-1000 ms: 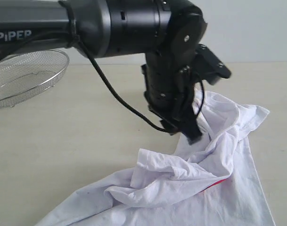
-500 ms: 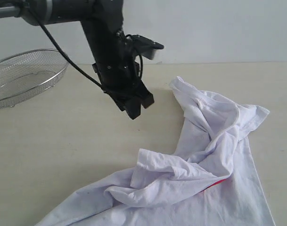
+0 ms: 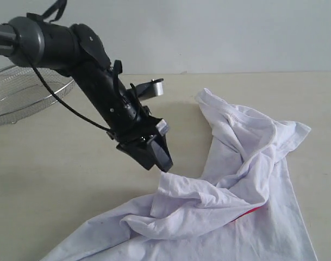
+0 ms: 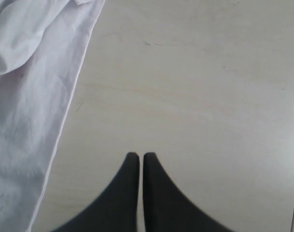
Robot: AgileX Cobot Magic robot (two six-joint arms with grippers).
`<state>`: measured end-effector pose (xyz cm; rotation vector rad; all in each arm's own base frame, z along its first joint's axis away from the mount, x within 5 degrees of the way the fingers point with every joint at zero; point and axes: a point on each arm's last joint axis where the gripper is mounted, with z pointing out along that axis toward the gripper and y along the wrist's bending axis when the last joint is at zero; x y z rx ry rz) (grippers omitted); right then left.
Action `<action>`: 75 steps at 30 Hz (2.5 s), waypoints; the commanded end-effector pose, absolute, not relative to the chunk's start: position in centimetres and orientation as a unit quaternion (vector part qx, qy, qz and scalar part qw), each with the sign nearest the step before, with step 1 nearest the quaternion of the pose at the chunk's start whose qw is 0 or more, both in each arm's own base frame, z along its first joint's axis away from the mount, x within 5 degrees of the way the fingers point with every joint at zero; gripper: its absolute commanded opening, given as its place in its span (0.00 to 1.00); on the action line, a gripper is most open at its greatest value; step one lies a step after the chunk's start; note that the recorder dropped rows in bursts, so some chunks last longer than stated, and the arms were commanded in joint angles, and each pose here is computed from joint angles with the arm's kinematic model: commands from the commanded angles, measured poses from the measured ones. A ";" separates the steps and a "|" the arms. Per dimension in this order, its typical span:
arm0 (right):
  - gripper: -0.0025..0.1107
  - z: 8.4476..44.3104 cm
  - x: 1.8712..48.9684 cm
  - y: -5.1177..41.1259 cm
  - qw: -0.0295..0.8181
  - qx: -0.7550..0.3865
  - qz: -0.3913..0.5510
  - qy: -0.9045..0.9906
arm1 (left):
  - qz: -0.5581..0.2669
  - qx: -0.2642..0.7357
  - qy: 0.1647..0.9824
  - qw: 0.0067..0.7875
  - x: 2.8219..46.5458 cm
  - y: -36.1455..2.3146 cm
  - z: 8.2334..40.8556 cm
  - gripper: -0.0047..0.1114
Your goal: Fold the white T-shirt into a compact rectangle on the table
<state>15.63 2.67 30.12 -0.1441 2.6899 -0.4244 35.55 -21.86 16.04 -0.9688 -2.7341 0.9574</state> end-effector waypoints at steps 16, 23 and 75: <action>0.02 30.3 15.6 2.6 0.210 -0.056 -0.151 0.964 | 0.396 -0.347 -0.850 0.018 35.1 -24.4 14.7 0.08; 0.02 30.3 15.7 2.8 0.217 -0.052 -0.140 0.965 | 0.316 -0.378 -0.823 -0.282 36.5 -23.4 26.0 0.08; 0.02 30.6 16.5 3.0 0.263 -0.050 -0.133 0.954 | 0.340 -0.502 -0.789 -0.099 23.3 -31.0 20.5 0.69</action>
